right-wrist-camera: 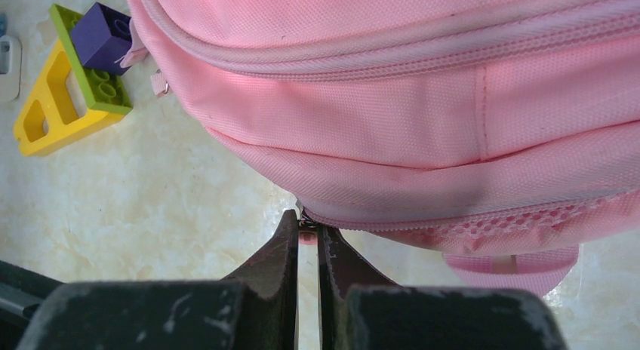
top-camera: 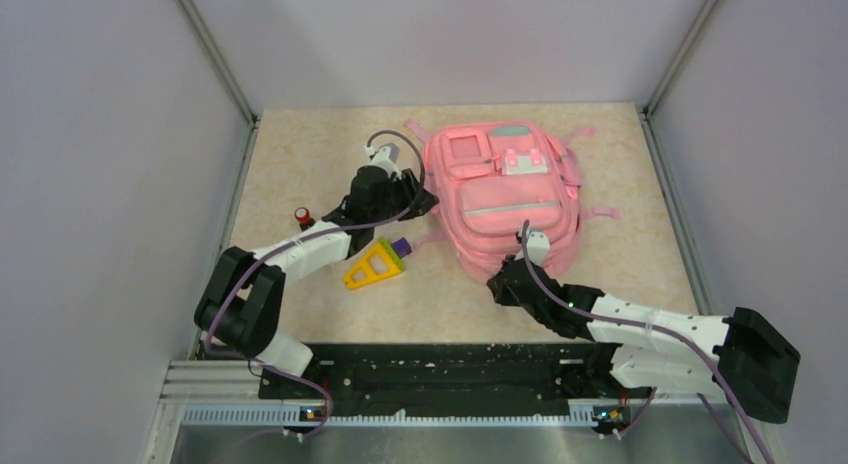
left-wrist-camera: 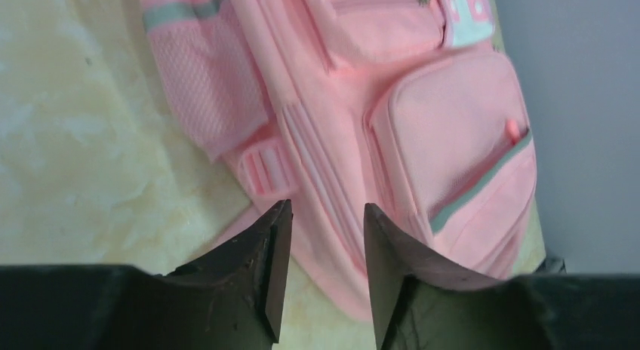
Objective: Pack the student bag
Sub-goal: Zip the student bag at the center of the board.
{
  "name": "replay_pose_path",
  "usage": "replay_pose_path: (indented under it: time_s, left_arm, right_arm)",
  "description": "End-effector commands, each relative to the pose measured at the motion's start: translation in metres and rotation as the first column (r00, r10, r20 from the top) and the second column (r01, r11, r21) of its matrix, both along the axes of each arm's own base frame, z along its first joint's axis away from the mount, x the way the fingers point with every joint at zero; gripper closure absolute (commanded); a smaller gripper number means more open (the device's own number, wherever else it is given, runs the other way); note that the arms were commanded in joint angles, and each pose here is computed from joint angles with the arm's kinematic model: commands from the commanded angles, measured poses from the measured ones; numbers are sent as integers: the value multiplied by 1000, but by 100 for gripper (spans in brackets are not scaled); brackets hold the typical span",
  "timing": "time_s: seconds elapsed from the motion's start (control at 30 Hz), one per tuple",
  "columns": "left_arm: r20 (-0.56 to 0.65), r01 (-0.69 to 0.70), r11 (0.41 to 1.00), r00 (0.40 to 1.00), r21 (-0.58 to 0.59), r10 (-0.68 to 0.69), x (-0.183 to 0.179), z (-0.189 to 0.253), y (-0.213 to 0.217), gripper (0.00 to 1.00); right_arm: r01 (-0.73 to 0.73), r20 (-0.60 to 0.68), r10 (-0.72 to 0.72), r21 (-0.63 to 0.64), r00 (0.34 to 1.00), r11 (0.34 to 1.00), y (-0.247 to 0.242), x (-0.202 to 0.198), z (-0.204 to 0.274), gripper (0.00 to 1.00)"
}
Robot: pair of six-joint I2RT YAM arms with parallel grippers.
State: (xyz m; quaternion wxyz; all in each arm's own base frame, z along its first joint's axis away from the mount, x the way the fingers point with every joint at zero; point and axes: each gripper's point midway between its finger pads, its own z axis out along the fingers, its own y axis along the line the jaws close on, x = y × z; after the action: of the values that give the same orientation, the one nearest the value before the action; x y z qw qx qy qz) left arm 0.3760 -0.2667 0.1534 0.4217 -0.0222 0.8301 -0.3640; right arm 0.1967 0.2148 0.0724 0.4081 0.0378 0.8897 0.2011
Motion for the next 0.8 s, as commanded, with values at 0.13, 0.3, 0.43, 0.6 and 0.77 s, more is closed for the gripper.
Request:
replay_pose_path:
  time_s: [0.13, 0.3, 0.43, 0.6, 0.77]
  left_arm:
    - [-28, 72, 983, 997, -169, -78, -79, 15, -30, 35]
    - [-74, 112, 957, 988, -266, -136, -104, 2, -64, 28]
    - [-127, 111, 943, 979, -313, -158, -111, -14, -81, 27]
    - [-159, 104, 947, 975, -304, -158, -120, -29, -91, 27]
    - [-190, 65, 955, 974, -288, -124, -120, -47, -87, 27]
  right_arm:
    - [-102, -38, 102, 16, 994, 995, 10, -11, -2, 100]
    - [-118, -44, 120, 43, 992, 992, 20, -11, -1, 100]
    - [-125, -33, 126, 44, 991, 991, 21, -9, 6, 100]
    - [-123, -2, 124, 65, 992, 990, 20, -8, 16, 100]
    - [-97, 32, 95, 66, 995, 993, 14, -4, 22, 100]
